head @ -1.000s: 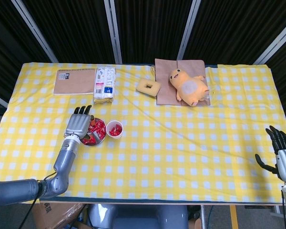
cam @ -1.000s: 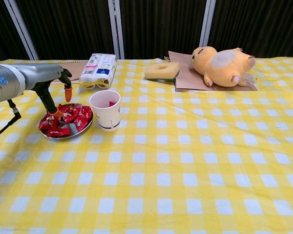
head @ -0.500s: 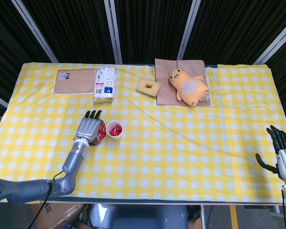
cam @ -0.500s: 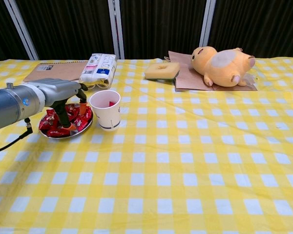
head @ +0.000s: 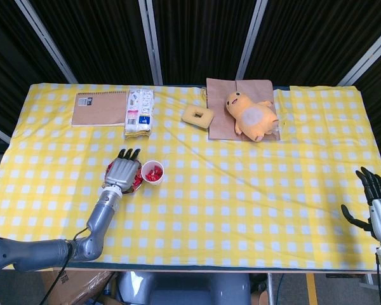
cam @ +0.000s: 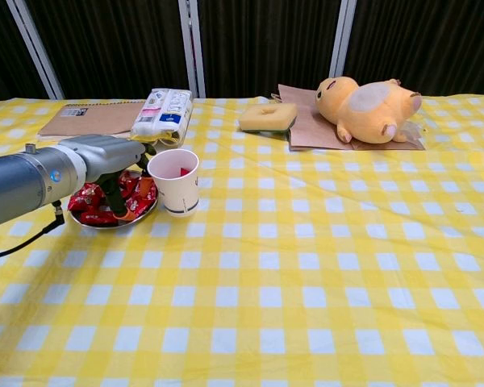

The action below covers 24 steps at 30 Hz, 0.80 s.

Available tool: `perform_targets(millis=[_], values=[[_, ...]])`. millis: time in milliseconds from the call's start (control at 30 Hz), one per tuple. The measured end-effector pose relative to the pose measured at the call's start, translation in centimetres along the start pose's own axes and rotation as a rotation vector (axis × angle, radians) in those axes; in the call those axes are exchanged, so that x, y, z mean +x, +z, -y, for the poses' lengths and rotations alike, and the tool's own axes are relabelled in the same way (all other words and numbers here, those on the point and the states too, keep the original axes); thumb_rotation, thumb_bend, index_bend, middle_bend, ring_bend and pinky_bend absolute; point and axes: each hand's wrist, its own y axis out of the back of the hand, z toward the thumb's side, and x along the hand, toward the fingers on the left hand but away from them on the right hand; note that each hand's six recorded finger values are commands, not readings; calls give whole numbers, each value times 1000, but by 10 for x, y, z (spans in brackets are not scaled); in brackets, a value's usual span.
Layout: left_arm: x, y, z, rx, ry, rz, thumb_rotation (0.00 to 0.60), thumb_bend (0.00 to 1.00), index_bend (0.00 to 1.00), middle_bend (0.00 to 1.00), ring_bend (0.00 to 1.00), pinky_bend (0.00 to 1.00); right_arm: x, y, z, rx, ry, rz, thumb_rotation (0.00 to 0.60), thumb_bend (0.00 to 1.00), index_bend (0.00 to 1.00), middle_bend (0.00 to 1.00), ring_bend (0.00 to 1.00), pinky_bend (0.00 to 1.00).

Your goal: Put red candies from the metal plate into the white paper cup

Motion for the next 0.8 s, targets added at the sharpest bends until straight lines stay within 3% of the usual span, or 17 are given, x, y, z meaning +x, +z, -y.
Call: perform_targets(millis=[800], values=[[0,-6,2,22,-21,-13,600,237,460,0,0,16,0,0,0,1,2,-1,600,410,0,5,0,0]])
